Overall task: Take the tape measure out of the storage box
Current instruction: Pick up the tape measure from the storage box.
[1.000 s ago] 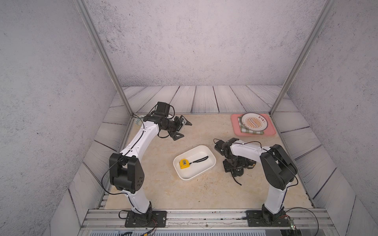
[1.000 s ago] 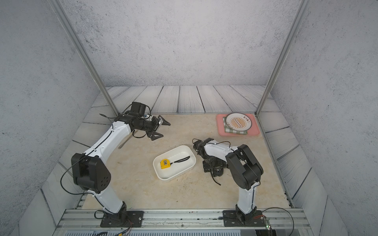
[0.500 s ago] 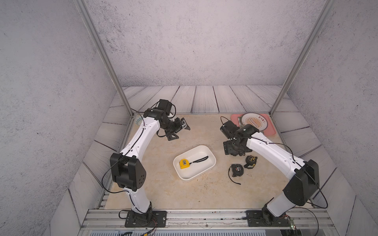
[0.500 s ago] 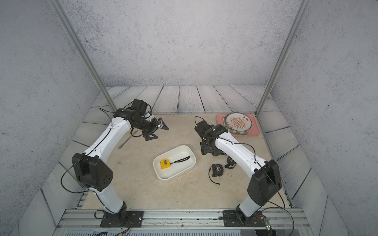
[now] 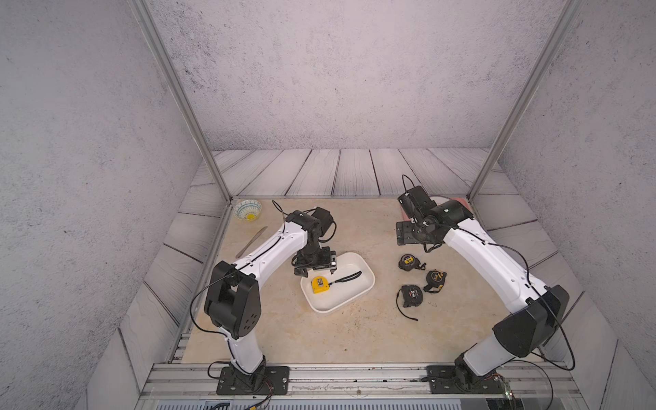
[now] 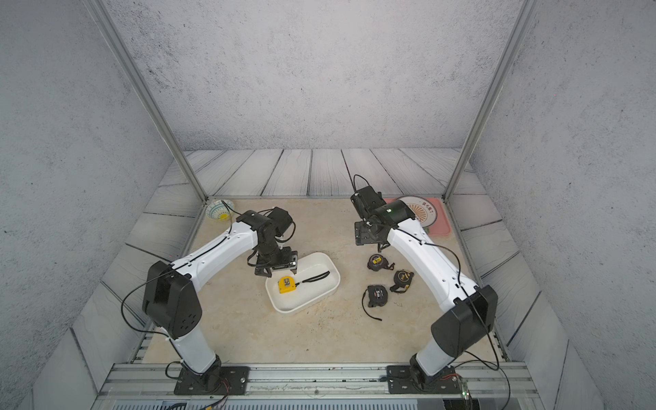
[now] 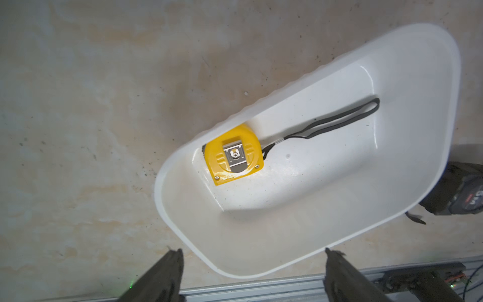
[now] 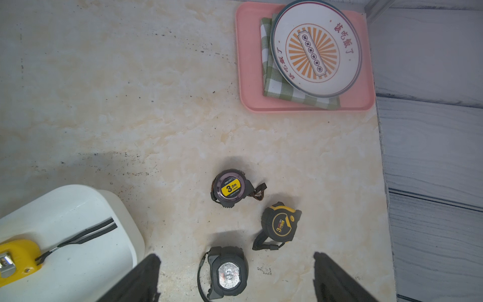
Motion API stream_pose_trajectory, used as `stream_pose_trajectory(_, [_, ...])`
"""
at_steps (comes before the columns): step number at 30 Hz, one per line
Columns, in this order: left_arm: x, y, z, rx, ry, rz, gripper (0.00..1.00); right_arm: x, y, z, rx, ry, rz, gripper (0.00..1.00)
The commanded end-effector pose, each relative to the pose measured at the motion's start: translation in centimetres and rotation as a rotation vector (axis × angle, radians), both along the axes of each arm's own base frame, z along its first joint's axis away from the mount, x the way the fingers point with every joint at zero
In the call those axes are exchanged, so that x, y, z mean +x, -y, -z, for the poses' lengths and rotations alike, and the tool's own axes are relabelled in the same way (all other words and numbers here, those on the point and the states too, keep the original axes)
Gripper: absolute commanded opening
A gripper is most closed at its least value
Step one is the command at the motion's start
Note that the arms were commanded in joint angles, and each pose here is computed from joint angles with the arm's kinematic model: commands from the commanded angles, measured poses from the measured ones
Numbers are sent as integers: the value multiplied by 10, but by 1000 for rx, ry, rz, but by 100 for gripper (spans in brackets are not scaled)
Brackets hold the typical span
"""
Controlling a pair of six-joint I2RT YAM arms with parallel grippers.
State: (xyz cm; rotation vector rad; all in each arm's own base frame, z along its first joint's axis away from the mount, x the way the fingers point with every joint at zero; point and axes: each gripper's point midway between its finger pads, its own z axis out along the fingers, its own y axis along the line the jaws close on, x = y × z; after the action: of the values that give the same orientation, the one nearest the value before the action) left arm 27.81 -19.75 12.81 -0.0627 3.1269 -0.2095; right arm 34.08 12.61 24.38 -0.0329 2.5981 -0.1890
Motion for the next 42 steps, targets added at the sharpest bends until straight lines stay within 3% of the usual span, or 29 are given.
stream_pose_trajectory(1, [5,-5,1,56,82,-53,88,-12,3,13,-12,-61,-35,93])
stream_pose_trajectory(12, [18,45,38,12,86,-114,87,-29,9,19,-8,-87,-78,93])
stream_pose_trajectory(42, [10,17,64,106,115,-419,86,-44,20,32,-2,-117,-95,94])
